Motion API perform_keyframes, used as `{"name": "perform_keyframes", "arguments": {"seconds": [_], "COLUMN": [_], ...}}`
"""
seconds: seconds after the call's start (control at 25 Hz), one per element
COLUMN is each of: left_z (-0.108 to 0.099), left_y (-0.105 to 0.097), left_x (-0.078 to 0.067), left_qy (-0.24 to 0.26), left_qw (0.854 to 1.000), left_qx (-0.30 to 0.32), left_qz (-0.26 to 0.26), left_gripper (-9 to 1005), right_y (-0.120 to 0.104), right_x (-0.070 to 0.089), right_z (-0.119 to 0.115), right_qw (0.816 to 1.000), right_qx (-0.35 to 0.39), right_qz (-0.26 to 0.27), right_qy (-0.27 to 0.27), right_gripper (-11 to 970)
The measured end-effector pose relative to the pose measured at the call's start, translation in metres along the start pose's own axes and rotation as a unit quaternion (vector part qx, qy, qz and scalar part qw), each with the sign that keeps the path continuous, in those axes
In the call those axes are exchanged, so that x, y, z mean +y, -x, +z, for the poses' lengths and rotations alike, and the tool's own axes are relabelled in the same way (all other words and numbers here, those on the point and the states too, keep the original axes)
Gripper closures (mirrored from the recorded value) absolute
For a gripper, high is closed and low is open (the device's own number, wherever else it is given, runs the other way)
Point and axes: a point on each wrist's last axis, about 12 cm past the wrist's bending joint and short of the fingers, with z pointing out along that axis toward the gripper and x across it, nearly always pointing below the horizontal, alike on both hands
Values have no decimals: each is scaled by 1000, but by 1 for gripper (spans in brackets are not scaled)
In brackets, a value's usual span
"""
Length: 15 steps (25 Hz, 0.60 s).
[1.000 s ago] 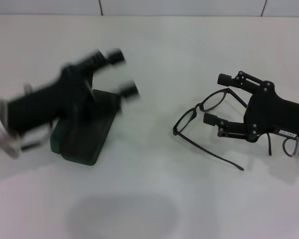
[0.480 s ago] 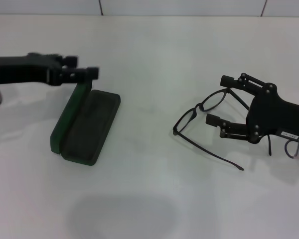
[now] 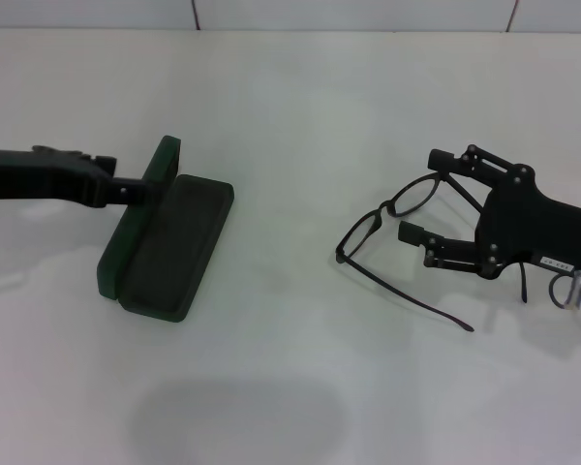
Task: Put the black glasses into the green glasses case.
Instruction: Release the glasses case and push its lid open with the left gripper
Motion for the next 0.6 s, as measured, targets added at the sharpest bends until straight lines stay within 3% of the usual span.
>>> {"name": "perform_keyframes", "arguments": {"seconds": [0.6], "left_z": [18], "left_y": [-7], "left_x": [-1], "left_qy": [35], "left_qw": [997], "left_qx": [62], "left_qz": [16], "left_gripper": [255], "right_y": [1], "right_x": [3], "right_z": [9], "right_qw": [1000], "right_qx": [-9], "right_qz": [1], "right_qy": [5], "right_gripper": [111]}}
